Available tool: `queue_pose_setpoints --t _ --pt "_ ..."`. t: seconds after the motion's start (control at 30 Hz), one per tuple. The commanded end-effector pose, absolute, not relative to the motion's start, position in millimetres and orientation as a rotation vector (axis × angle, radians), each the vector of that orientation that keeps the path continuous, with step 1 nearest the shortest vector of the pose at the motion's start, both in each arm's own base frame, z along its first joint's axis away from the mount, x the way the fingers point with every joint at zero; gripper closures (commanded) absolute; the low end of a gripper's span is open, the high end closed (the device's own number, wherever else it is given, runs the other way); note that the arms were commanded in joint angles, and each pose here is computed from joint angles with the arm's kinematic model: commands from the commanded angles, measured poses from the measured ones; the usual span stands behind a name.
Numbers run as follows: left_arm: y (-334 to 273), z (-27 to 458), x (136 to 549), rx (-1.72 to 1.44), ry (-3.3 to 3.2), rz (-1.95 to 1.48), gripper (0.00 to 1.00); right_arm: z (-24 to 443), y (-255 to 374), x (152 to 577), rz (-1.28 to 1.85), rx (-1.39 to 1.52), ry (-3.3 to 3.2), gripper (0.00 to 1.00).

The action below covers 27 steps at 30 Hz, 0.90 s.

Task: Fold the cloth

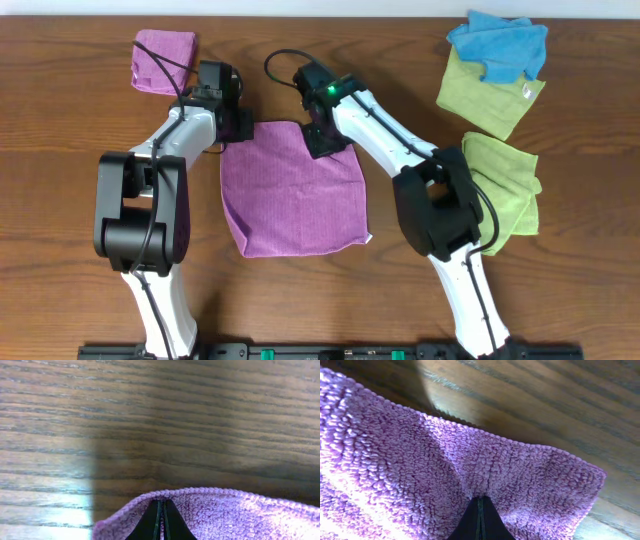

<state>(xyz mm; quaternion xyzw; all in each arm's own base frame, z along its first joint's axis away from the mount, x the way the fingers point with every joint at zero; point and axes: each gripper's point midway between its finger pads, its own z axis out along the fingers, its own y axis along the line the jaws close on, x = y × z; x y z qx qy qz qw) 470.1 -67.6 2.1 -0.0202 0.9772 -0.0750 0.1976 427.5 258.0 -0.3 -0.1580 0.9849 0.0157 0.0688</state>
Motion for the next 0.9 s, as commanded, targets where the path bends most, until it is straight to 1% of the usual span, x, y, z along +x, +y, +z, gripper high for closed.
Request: queue_pose_setpoints --t 0.0,0.4,0.5,0.6,0.73,0.8,0.87 --pt "-65.4 -7.9 468.4 -0.034 2.765 -0.195 0.95 -9.3 232.5 437.4 -0.043 -0.384 2.978 0.99" --pt "-67.4 12.8 483.1 -0.016 2.738 -0.198 0.95 -7.0 231.3 452.1 -0.019 -0.331 2.936 0.99" --pt "-67.7 22.6 485.2 -0.017 2.744 -0.198 0.94 0.7 232.9 455.5 -0.008 -0.327 2.919 0.99" --pt "-68.4 38.1 490.6 -0.016 2.727 -0.202 0.94 18.9 236.7 462.5 0.016 -0.32 2.877 0.99" --pt "-72.1 70.9 494.7 -0.014 2.695 -0.231 0.94 55.7 237.0 469.0 0.049 -0.309 2.817 0.99" --pt "-73.9 92.6 489.2 -0.008 2.685 -0.251 0.94 77.9 234.0 466.1 0.054 -0.332 2.793 0.99" --pt "-71.9 114.2 473.8 -0.01 2.696 -0.247 0.94 102.1 224.1 459.5 0.017 -0.338 2.778 0.99"
